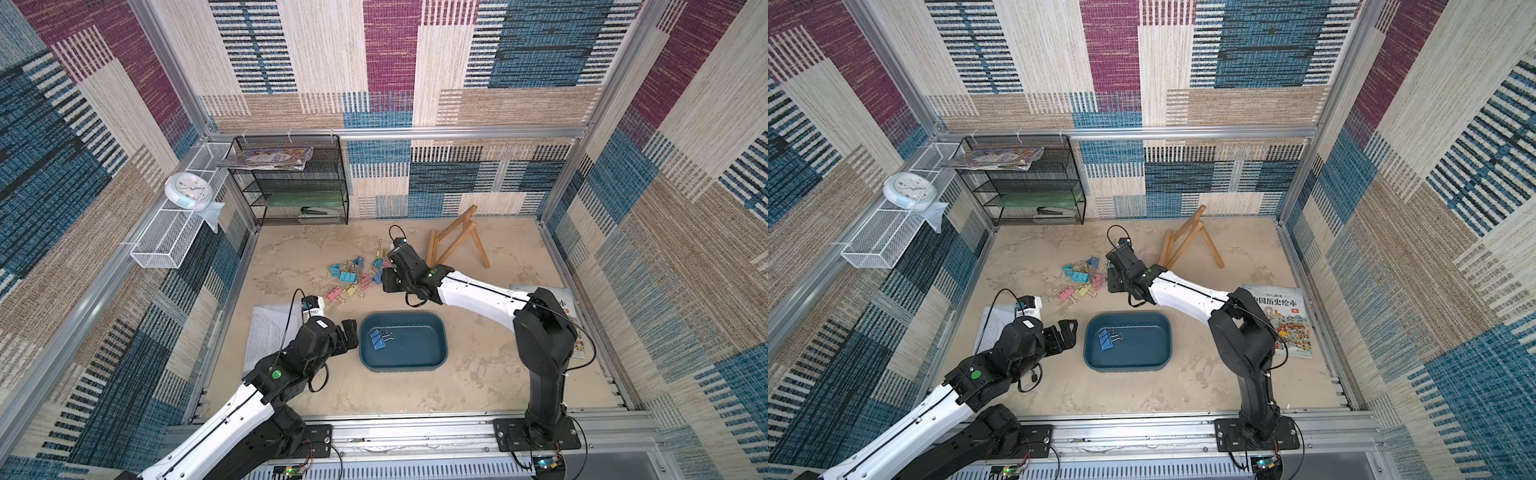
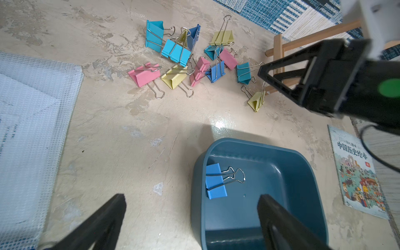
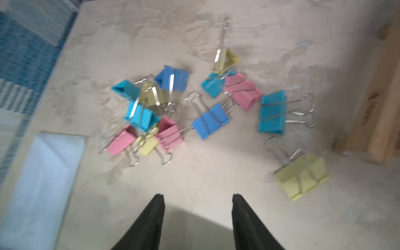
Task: Put the binder clips in the storage box
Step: Pick up the binder clip at the center of the board.
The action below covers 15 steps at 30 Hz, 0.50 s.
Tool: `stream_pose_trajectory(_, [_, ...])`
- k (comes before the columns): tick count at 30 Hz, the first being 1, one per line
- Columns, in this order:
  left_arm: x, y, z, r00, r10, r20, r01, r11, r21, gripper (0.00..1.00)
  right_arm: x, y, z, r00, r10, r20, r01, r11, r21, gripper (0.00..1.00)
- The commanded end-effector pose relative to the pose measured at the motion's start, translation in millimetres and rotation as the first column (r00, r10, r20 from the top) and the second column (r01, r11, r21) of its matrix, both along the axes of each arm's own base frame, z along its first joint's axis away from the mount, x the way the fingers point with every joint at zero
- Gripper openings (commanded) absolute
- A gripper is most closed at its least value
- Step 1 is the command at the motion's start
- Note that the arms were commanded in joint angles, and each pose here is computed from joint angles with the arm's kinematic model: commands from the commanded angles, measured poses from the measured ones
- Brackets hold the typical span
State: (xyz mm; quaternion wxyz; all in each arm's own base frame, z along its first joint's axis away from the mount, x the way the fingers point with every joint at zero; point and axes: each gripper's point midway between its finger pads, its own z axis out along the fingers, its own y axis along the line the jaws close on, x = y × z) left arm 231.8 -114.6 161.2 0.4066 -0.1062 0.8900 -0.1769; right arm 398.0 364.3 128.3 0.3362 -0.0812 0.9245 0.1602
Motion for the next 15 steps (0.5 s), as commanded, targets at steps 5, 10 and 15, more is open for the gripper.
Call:
stream_pose_trajectory(5, [-3,-1,-9,1.000,-0.002,-0.020,0.002,1.000,-0.011,0.99,21,-61,-45,0.982,-0.185,-0.029,0.165,0.928,-0.334,0.58])
stream_pose_trajectory(10, [0,-3,-9,1.000,-0.007,-0.021,0.007,1.000,-0.001,0.99,35,-66,-46,0.974,-0.225,0.012,0.214,0.907,-0.364,0.62])
stream_pose_trajectory(15, [1,-5,-9,1.000,-0.013,-0.023,0.013,1.000,0.001,0.99,48,-70,-51,0.971,-0.238,0.015,0.225,0.894,-0.387,0.60])
